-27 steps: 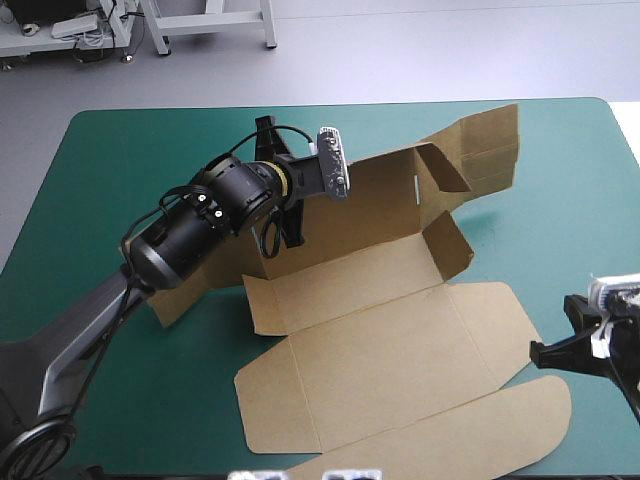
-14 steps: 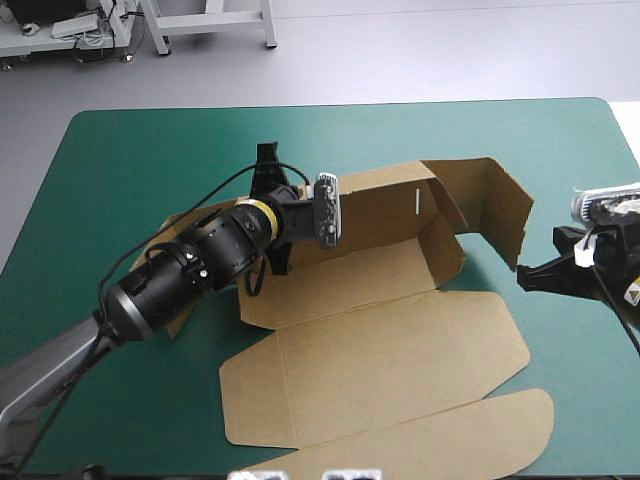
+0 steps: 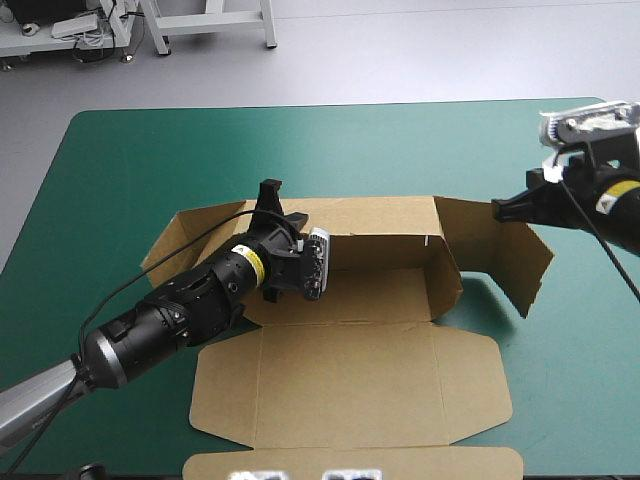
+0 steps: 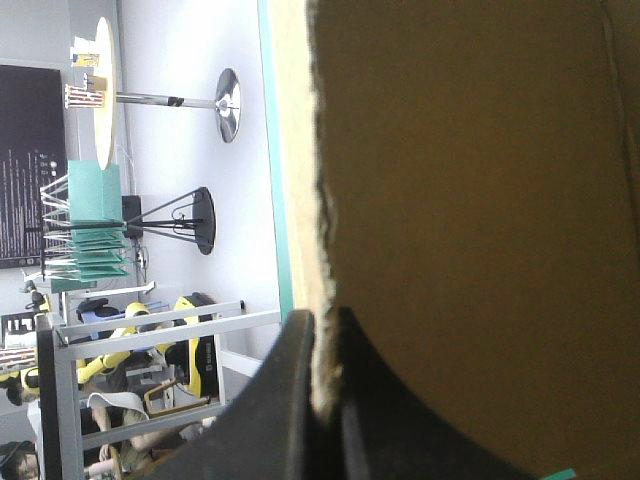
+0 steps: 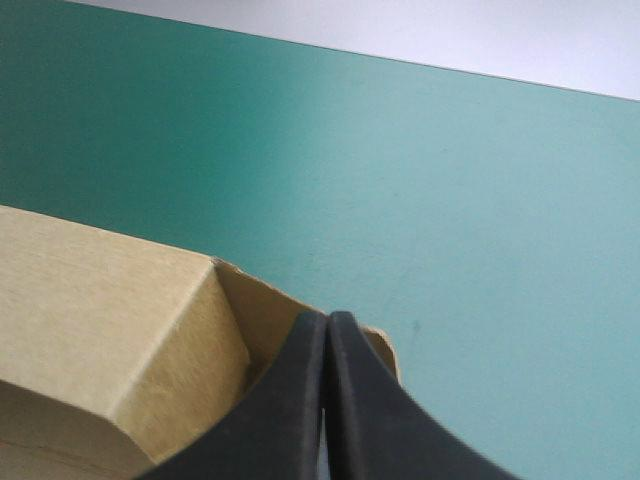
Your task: Fold the box
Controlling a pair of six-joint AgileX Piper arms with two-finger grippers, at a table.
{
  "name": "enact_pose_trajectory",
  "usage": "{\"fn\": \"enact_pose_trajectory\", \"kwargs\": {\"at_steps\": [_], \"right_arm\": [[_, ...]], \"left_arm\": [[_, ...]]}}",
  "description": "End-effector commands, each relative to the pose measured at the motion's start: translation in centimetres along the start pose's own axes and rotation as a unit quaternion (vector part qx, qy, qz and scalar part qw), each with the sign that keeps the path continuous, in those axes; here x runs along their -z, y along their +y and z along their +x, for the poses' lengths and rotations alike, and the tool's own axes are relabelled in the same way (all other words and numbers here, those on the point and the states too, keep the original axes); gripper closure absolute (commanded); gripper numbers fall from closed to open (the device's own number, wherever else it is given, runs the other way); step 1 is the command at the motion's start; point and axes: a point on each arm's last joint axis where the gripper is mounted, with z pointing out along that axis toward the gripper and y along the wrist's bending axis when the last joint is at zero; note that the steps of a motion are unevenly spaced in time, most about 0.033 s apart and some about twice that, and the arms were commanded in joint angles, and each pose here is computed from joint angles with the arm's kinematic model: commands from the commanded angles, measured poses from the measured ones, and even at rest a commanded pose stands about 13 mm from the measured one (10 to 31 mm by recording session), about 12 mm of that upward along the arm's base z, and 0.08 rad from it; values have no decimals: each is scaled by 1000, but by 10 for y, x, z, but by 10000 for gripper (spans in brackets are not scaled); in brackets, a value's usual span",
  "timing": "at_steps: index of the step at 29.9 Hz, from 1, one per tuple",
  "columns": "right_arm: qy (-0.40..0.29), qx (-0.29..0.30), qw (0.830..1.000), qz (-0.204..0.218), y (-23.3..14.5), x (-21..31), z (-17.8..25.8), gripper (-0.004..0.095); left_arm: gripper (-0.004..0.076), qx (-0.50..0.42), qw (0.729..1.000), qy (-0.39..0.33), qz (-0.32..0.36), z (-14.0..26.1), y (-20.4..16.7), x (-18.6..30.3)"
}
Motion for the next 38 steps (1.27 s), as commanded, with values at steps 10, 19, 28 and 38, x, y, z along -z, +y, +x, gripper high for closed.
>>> {"fn": "enact_pose_trajectory", "kwargs": {"at_steps": [10,19,28,38], "right_arm": [[131,-2,990,-61,4,-119,-58,921],[198,-37,978,-60,3,-193,-43,921],[209,-37,976,-59,3,-202,-39,921],[260,-32,961,-89,8,-196,-7,921]], "left_arm": [[733,28,997,-41,-61,-7,18,13],[733,53,997,14,-47,3,15,12],[733,53,997,18,-46,4,15,12],[733,48,997,44,-38,8,12,9]]}}
